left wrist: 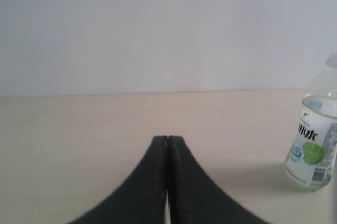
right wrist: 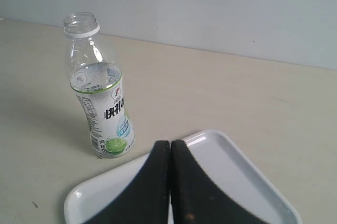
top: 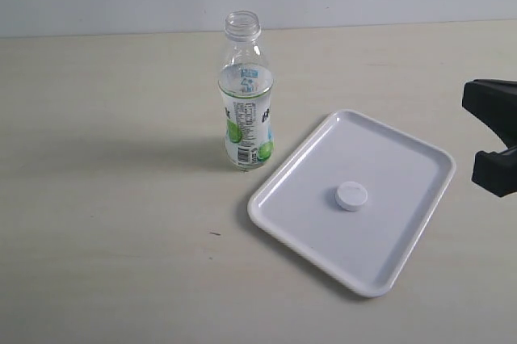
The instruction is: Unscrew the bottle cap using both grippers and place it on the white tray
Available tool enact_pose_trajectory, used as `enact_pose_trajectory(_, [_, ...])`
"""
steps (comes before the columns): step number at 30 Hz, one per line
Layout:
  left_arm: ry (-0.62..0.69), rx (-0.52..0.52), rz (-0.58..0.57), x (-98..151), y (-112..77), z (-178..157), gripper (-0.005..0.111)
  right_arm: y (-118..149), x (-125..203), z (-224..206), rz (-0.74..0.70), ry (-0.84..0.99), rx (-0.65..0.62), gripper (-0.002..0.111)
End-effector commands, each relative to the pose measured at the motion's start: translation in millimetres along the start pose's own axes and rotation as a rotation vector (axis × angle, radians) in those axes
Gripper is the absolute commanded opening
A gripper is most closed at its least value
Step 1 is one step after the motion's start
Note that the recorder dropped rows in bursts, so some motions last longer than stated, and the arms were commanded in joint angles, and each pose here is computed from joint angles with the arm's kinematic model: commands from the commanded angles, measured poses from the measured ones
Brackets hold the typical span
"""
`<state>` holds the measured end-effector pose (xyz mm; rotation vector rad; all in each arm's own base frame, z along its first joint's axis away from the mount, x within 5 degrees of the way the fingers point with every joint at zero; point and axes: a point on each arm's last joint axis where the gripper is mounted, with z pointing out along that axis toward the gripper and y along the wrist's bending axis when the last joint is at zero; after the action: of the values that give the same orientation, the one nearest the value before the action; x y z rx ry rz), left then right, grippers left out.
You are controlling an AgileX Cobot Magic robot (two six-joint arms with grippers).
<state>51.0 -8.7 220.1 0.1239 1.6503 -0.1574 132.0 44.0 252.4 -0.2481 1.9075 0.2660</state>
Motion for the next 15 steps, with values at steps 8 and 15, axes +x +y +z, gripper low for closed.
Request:
enact_pose_trajectory(8, [0.093, 0.013, 0.030, 30.3, -0.6, 5.8, 0.000, -0.3, 0.6, -0.1, -0.007, -0.013, 0.002, 0.000])
enact_pose_trajectory(15, [0.186, 0.012, 0.035, 38.7, -0.3, 4.7, 0.000, -0.3, 0.6, -0.1, -0.007, -0.013, 0.002, 0.000])
